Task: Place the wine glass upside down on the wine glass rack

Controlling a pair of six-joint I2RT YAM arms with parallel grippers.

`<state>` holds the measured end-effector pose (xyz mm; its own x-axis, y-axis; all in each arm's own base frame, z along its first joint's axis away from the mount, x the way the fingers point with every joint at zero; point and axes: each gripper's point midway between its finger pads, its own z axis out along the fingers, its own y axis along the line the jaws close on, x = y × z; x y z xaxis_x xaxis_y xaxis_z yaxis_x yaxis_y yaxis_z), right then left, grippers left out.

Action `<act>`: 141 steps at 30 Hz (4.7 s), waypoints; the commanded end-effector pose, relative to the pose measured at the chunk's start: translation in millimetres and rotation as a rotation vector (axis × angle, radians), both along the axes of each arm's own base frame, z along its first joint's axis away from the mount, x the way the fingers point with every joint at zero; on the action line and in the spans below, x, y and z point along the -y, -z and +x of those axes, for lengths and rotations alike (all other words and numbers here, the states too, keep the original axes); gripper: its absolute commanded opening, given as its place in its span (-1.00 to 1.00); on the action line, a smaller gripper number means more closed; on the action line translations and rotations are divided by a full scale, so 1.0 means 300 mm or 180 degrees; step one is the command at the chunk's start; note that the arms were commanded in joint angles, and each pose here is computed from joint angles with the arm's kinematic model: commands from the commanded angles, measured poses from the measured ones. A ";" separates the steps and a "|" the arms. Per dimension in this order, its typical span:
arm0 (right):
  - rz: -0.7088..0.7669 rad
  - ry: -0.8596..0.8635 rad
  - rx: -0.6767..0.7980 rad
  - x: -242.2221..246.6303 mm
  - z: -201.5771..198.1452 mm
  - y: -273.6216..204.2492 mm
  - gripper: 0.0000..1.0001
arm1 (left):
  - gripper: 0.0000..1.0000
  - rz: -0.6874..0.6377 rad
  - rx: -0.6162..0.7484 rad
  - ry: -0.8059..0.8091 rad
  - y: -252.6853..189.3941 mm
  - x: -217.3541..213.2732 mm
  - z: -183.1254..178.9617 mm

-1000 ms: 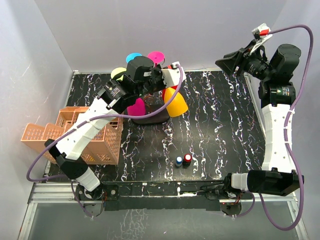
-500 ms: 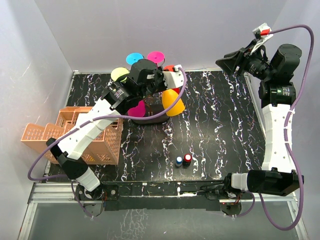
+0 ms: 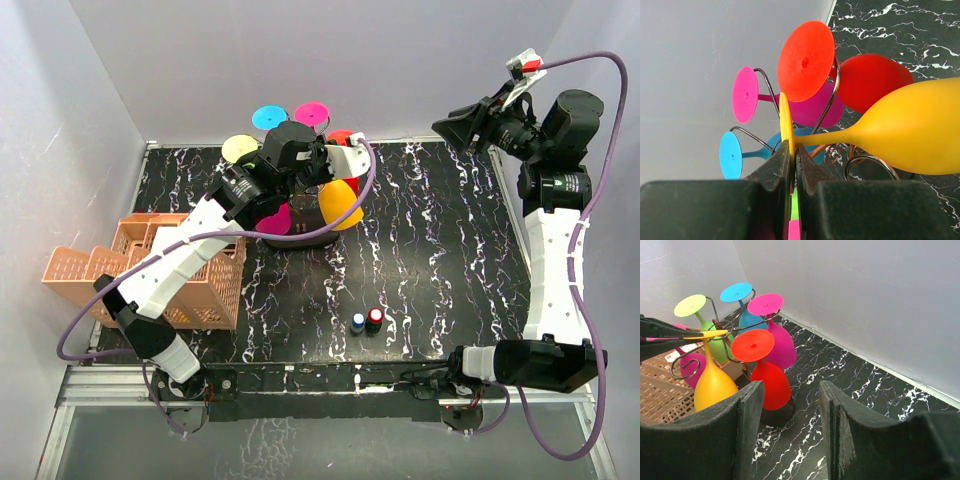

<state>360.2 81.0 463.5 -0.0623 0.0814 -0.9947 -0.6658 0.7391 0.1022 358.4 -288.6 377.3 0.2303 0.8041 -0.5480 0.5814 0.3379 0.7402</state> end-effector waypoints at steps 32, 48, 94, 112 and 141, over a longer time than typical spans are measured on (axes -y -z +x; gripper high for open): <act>0.0016 -0.0026 0.0255 0.008 -0.035 -0.067 0.06 | -1.00 0.0292 0.0256 -0.0160 -0.070 -0.121 -0.036; 0.0043 -0.0013 0.0251 0.019 -0.035 -0.070 0.07 | -1.00 0.0204 0.0153 -0.0053 -0.103 -0.135 -0.084; 0.0105 0.0020 0.0215 0.045 -0.030 -0.054 0.08 | -1.00 0.0193 -0.0046 0.0438 -0.102 -0.095 -0.170; 0.0110 0.0025 0.0220 0.049 -0.035 -0.051 0.08 | -1.00 0.0255 -0.0018 0.0556 -0.080 -0.033 -0.153; 0.0111 0.0020 0.0220 0.053 -0.038 -0.050 0.10 | -0.96 0.0293 -0.0110 0.0503 0.011 0.010 -0.130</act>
<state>359.6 64.3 459.4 -0.0717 0.1313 -0.9887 -0.6599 0.7371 0.1457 323.2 -289.8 365.5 0.3355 0.8253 -0.4543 0.6565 0.1411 0.7411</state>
